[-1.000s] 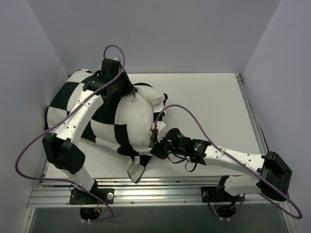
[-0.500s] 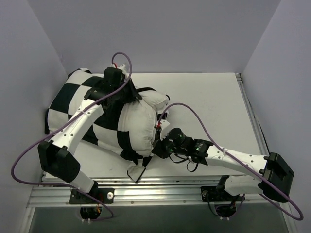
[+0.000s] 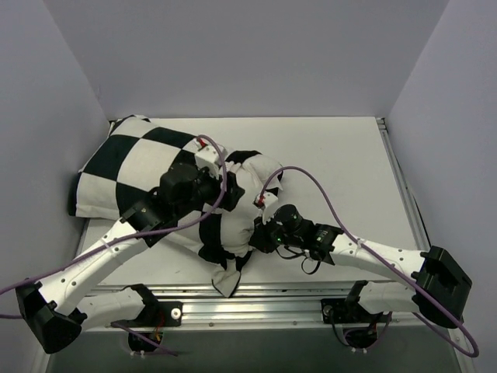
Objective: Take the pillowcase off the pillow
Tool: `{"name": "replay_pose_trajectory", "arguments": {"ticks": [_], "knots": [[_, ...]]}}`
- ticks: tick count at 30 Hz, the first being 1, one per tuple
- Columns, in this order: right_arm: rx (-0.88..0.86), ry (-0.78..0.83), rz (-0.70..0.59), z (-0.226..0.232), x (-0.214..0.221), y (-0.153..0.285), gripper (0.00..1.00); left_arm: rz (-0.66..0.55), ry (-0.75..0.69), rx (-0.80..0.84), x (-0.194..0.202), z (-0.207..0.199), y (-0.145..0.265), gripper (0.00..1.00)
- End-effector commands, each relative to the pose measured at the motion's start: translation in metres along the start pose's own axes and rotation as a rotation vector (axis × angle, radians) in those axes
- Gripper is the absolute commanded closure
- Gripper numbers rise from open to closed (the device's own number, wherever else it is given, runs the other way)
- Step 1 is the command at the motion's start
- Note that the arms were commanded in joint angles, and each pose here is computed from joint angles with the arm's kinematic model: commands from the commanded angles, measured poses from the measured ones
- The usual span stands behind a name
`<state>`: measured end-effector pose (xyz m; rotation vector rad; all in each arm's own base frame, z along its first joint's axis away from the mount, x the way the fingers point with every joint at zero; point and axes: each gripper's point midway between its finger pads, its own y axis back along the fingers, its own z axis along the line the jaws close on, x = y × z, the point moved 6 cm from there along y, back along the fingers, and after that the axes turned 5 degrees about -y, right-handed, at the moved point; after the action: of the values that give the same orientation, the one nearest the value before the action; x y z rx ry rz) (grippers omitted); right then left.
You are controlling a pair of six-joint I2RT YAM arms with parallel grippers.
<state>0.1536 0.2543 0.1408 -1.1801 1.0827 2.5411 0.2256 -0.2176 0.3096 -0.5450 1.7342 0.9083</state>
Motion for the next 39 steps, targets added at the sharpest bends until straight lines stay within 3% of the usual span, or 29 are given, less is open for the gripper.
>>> {"name": "replay_pose_trajectory", "arguments": {"ticks": [1, 6, 9, 28, 32, 34, 37, 38, 39], "knots": [[-0.045, -0.003, -0.063, 0.006, -0.012, 0.001, 1.0, -0.036, -0.22, -0.023, 0.01, -0.012, -0.006, 0.16], [-0.044, -0.004, -0.071, 0.006, -0.014, 0.005, 1.0, 0.012, -0.403, -0.011, 0.037, -0.035, -0.009, 0.12], [-0.04, -0.013, -0.075, 0.004, -0.015, 0.005, 1.0, 0.052, -0.43, 0.001, 0.049, -0.037, -0.008, 0.12], [-0.032, -0.039, -0.127, -0.001, -0.029, 0.01, 1.0, 0.239, -0.334, 0.034, 0.114, -0.047, -0.01, 0.11], [-0.039, -0.044, -0.14, 0.0, -0.032, 0.011, 1.0, 0.261, -0.33, -0.025, 0.125, -0.039, -0.011, 0.12], [-0.047, -0.044, -0.152, 0.002, -0.034, 0.013, 1.0, 0.272, -0.322, -0.077, 0.129, -0.033, -0.014, 0.17], [-0.059, -0.05, -0.163, 0.004, -0.036, 0.016, 1.0, 0.286, -0.309, -0.162, 0.136, -0.026, -0.018, 0.35], [-0.068, -0.05, -0.17, 0.007, -0.038, 0.018, 1.0, 0.284, -0.304, -0.188, 0.137, -0.023, -0.019, 0.51], [-0.07, -0.053, -0.169, 0.007, -0.038, 0.019, 1.0, 0.279, -0.302, -0.2, 0.136, -0.023, -0.021, 0.59]]}}
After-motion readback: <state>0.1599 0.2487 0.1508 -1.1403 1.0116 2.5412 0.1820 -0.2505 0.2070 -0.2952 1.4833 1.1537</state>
